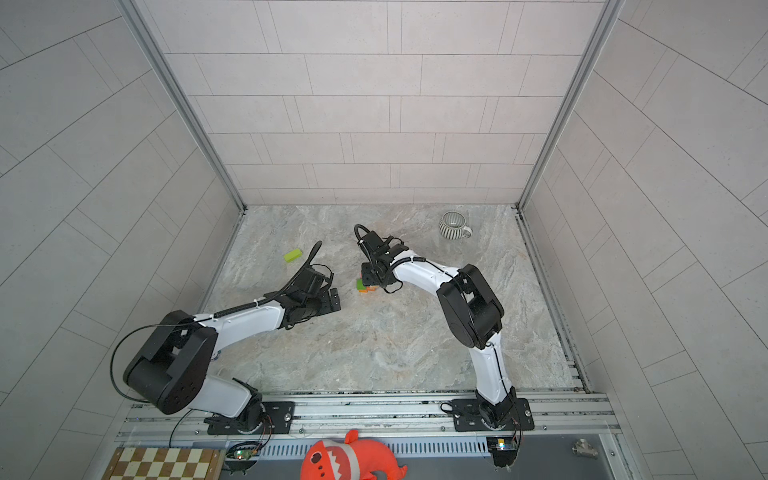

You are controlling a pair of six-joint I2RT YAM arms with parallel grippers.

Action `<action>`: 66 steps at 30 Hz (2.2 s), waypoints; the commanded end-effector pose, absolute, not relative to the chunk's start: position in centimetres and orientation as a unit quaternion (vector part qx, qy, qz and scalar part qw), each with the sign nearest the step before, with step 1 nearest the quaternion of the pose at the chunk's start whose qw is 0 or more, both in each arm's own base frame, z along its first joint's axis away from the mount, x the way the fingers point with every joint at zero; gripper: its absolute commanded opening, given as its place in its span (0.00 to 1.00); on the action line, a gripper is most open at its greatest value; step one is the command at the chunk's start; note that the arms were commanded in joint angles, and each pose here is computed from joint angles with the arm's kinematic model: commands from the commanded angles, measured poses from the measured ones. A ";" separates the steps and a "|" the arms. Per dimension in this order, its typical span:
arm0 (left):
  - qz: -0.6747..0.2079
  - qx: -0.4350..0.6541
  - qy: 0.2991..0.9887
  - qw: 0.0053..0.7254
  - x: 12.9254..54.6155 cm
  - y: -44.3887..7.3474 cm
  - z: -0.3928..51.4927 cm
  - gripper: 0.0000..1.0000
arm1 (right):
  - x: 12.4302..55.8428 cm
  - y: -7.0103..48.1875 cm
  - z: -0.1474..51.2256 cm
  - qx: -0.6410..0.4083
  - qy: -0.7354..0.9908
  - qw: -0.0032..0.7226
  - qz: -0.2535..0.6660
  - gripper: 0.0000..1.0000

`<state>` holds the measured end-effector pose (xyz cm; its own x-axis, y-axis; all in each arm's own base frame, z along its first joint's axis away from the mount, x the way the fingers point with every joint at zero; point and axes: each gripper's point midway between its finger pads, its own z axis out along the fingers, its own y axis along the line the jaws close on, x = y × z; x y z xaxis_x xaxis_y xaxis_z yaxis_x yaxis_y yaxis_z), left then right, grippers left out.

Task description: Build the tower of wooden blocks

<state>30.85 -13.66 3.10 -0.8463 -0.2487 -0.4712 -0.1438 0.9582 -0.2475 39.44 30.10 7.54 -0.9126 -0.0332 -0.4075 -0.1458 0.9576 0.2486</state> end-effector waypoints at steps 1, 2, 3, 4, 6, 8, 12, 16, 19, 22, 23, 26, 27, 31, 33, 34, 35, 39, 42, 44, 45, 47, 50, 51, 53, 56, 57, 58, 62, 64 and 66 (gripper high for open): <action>-0.094 -0.106 0.956 0.255 30.9 -13.3 2.7 1.00 | 39.5 29.8 9.4 -0.048 0.966 0.216 0.133 0.50; -0.094 -0.106 0.957 0.255 30.9 -13.3 2.8 1.00 | 39.5 29.7 9.6 -0.048 0.966 0.218 0.132 0.50; -0.093 -0.106 0.957 0.255 30.9 -13.2 2.8 1.00 | 39.5 29.6 9.8 -0.049 0.966 0.219 0.131 0.50; -0.092 -0.105 0.957 0.256 31.0 -13.3 2.9 1.00 | 39.4 29.6 9.9 -0.051 0.966 0.219 0.130 0.50; -0.095 -0.101 0.957 0.254 31.1 -13.5 3.2 1.00 | 39.2 29.4 10.4 -0.055 0.965 0.222 0.129 0.48; -0.097 -0.098 0.957 0.254 31.5 -13.8 3.6 0.99 | 39.1 29.2 10.9 -0.060 0.963 0.227 0.131 0.47; -0.107 -0.093 0.955 0.261 32.5 -14.5 4.8 0.91 | 38.8 28.7 12.7 -0.064 0.955 0.251 0.143 0.44; -0.116 -0.088 0.952 0.271 33.8 -15.3 6.0 0.72 | 38.7 27.6 13.9 -0.062 0.952 0.256 0.159 0.29; -0.113 -0.087 0.953 0.269 34.6 -15.6 6.2 0.51 | 38.8 26.1 14.2 -0.055 0.951 0.259 0.158 0.15; -0.107 -0.084 0.954 0.268 35.5 -15.9 6.0 0.38 | 39.1 24.6 13.8 -0.047 0.953 0.258 0.150 0.07; -0.104 -0.082 0.955 0.265 35.8 -16.0 5.8 0.33 | 39.2 24.3 13.5 -0.045 0.954 0.255 0.148 0.06; -0.095 -0.076 0.959 0.255 36.5 -16.4 5.2 0.17 | 39.3 23.8 12.4 -0.044 0.958 0.247 0.140 0.04; -0.094 -0.074 0.961 0.251 36.8 -16.5 4.9 0.09 | 39.4 23.7 12.0 -0.044 0.959 0.244 0.137 0.04; -0.093 -0.072 0.963 0.242 37.3 -17.0 4.1 0.00 | 39.7 23.9 10.3 -0.040 0.963 0.232 0.133 0.06; -0.098 -0.071 0.963 0.240 37.6 -17.3 3.8 0.00 | 39.8 24.4 9.3 -0.041 0.964 0.224 0.137 0.06; -0.101 -0.071 0.963 0.238 37.7 -17.5 3.6 0.00 | 39.8 24.6 8.8 -0.042 0.965 0.219 0.136 0.06; -0.103 -0.071 0.964 0.235 37.8 -17.6 3.4 0.00 | 39.9 24.8 8.4 -0.044 0.967 0.214 0.133 0.06; -0.112 -0.069 0.965 0.229 38.2 -18.3 3.0 0.00 | 40.0 24.9 6.7 -0.047 0.972 0.197 0.120 0.06; -0.120 -0.067 0.964 0.227 38.5 -18.7 2.7 0.00 | 39.9 25.1 5.9 -0.047 0.973 0.189 0.119 0.06; -0.124 -0.068 0.965 0.223 38.6 -19.1 2.4 0.00 | 39.8 25.3 5.5 -0.049 0.974 0.186 0.118 0.06; -0.130 -0.068 0.964 0.222 38.7 -19.4 2.3 0.00 | 39.8 25.5 5.3 -0.051 0.975 0.184 0.117 0.06; -0.138 -0.069 0.963 0.220 38.7 -19.8 2.1 0.00 | 39.7 25.8 5.0 -0.053 0.975 0.181 0.119 0.06; -0.139 -0.069 0.963 0.221 38.6 -20.4 1.9 0.00 | 39.8 26.3 4.6 -0.053 0.974 0.182 0.123 0.06; -0.141 -0.069 0.963 0.221 38.6 -20.5 1.9 0.00 | 39.7 26.4 4.5 -0.054 0.974 0.181 0.122 0.06; -0.142 -0.070 0.962 0.222 38.7 -20.7 1.9 0.00 | 39.8 26.5 4.4 -0.054 0.974 0.181 0.124 0.06; -0.144 -0.069 0.962 0.221 38.6 -21.0 1.9 0.00 | 39.8 26.7 4.4 -0.054 0.974 0.180 0.128 0.06; -0.145 -0.069 0.962 0.220 38.6 -21.2 1.9 0.00 | 39.8 26.8 4.4 -0.054 0.974 0.180 0.129 0.07; -0.145 -0.068 0.962 0.221 38.6 -21.3 1.9 0.00 | 39.8 27.0 4.4 -0.055 0.973 0.181 0.132 0.07; -0.149 -0.063 0.961 0.223 38.6 -22.1 2.1 0.00 | 39.8 27.3 4.4 -0.059 0.972 0.184 0.133 0.07; -0.150 -0.060 0.961 0.223 38.5 -22.5 2.1 0.00 | 39.9 27.4 4.4 -0.060 0.972 0.184 0.133 0.07; -0.148 -0.059 0.961 0.224 38.4 -22.5 2.2 0.00 | 39.9 27.4 4.4 -0.060 0.972 0.184 0.134 0.07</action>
<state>38.12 -22.07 2.00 -0.8950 -0.1759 -0.4100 -0.0435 0.9490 -0.3121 39.64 26.83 4.48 -0.9266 -0.0657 -0.3703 -0.1619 0.9584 0.2352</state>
